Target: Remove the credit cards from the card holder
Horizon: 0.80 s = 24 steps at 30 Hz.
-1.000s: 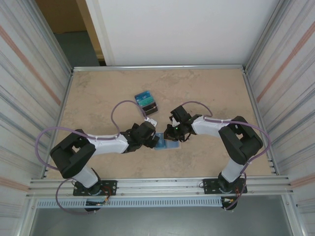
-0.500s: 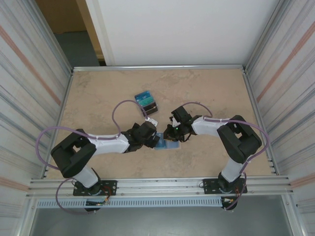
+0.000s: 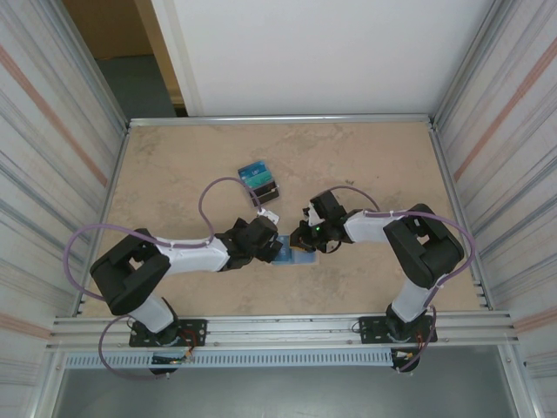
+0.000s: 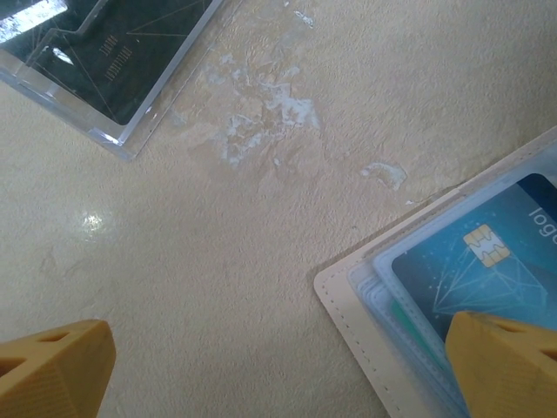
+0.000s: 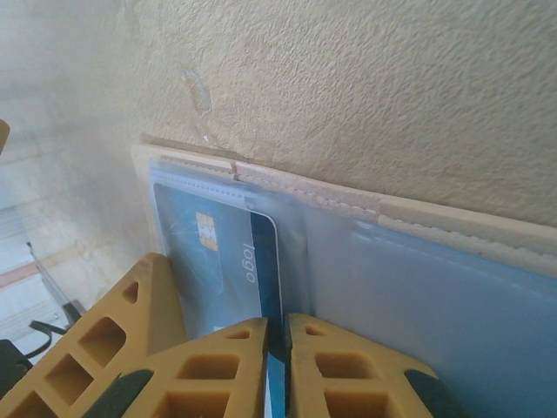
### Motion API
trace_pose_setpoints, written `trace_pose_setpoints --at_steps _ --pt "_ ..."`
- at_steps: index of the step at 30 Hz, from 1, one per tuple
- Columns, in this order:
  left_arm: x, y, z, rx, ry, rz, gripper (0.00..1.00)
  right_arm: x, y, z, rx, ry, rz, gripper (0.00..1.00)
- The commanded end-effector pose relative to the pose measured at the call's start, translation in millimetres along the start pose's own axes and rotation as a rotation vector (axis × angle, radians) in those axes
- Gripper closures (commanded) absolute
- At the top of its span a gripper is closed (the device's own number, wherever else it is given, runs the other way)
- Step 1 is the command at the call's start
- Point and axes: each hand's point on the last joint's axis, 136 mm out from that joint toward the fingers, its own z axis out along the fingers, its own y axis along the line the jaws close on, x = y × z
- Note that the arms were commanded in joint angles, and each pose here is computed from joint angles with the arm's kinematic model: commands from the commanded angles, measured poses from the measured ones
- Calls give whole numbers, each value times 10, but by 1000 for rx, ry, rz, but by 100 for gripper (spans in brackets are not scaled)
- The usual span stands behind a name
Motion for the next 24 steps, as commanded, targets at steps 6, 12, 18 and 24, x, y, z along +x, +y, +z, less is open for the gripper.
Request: trace_pose_setpoints --at_steps 6,12,18,24 --pt "242 -53 23 -5 89 53 1 21 143 11 -106 23 6 86" --pt "222 -60 11 -7 86 55 1 16 123 37 -109 25 11 85" --pt "212 -82 1 -3 84 57 1 10 106 65 -113 22 15 86" --pt "218 -70 0 -15 87 52 1 15 103 71 -124 19 20 90"
